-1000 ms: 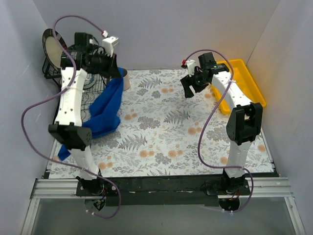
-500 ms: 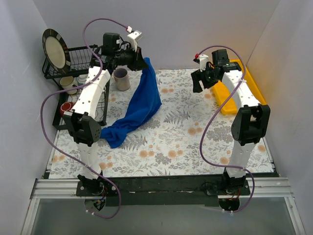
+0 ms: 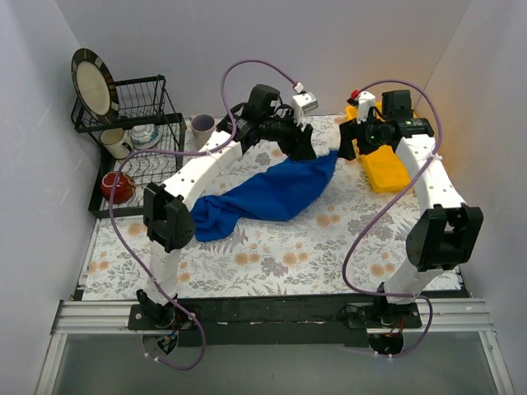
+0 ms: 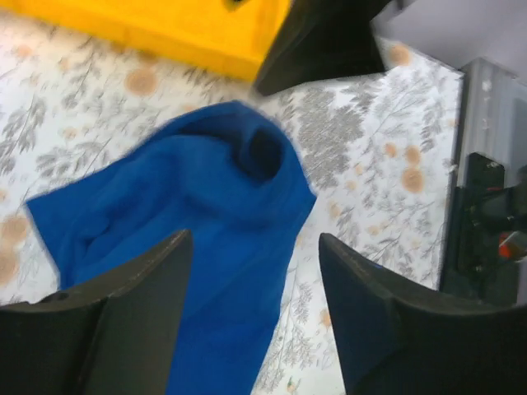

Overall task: Roll the t-shirts
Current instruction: Place the T-shirt at the center of the board.

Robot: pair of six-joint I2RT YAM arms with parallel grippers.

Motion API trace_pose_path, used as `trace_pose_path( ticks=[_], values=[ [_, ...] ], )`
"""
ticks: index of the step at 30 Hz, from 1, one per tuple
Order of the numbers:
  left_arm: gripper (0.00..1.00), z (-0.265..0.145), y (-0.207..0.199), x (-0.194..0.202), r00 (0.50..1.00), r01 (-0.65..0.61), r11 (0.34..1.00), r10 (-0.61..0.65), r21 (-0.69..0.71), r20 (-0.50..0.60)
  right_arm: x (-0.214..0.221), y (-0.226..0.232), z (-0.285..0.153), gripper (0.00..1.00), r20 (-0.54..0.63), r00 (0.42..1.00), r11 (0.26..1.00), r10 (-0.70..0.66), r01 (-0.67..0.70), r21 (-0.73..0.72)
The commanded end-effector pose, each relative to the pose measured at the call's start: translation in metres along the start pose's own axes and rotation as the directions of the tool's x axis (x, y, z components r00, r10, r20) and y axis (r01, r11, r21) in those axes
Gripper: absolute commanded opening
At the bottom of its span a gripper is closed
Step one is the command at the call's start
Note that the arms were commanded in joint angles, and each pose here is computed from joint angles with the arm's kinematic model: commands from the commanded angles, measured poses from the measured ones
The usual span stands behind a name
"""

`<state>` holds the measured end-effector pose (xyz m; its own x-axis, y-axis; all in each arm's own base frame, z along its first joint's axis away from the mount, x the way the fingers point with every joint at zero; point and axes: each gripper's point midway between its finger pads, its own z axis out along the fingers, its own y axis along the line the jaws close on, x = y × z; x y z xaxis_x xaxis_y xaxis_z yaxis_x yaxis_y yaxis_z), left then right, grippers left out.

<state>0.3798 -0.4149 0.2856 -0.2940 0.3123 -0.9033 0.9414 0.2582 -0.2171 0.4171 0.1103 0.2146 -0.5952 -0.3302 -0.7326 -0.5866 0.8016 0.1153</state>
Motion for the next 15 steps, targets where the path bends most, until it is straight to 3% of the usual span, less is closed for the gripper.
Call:
trace_pose_path(
  ticks=[1,2,6,9,15],
  values=[
    [0.65,-0.073,0.002,-0.01,0.999,-0.025,0.98,0.032,-0.199,0.031,-0.045,-0.001,-0.074,0.81,0.115,0.983,0.982,-0.146,0.13,0.139],
    [0.71,-0.085,0.006,-0.004,0.999,-0.039,0.965,0.048,-0.259,0.026,-0.045,0.006,-0.082,0.81,0.124,0.976,0.978,-0.18,0.163,0.133],
    [0.77,-0.129,0.028,0.059,0.996,0.009,0.874,-0.052,-0.485,-0.075,-0.023,0.026,-0.072,0.82,0.115,0.983,0.989,-0.146,0.143,0.037],
    [0.77,-0.159,0.028,0.108,0.977,0.104,0.82,-0.191,-0.563,-0.098,0.006,0.038,-0.038,0.81,0.052,0.996,0.995,-0.074,0.078,-0.07],
    [0.8,-0.196,0.054,0.197,0.929,0.089,0.716,-0.31,-0.692,-0.202,0.032,0.03,0.034,0.79,-0.09,0.995,0.988,-0.036,0.022,-0.153]
  ],
)
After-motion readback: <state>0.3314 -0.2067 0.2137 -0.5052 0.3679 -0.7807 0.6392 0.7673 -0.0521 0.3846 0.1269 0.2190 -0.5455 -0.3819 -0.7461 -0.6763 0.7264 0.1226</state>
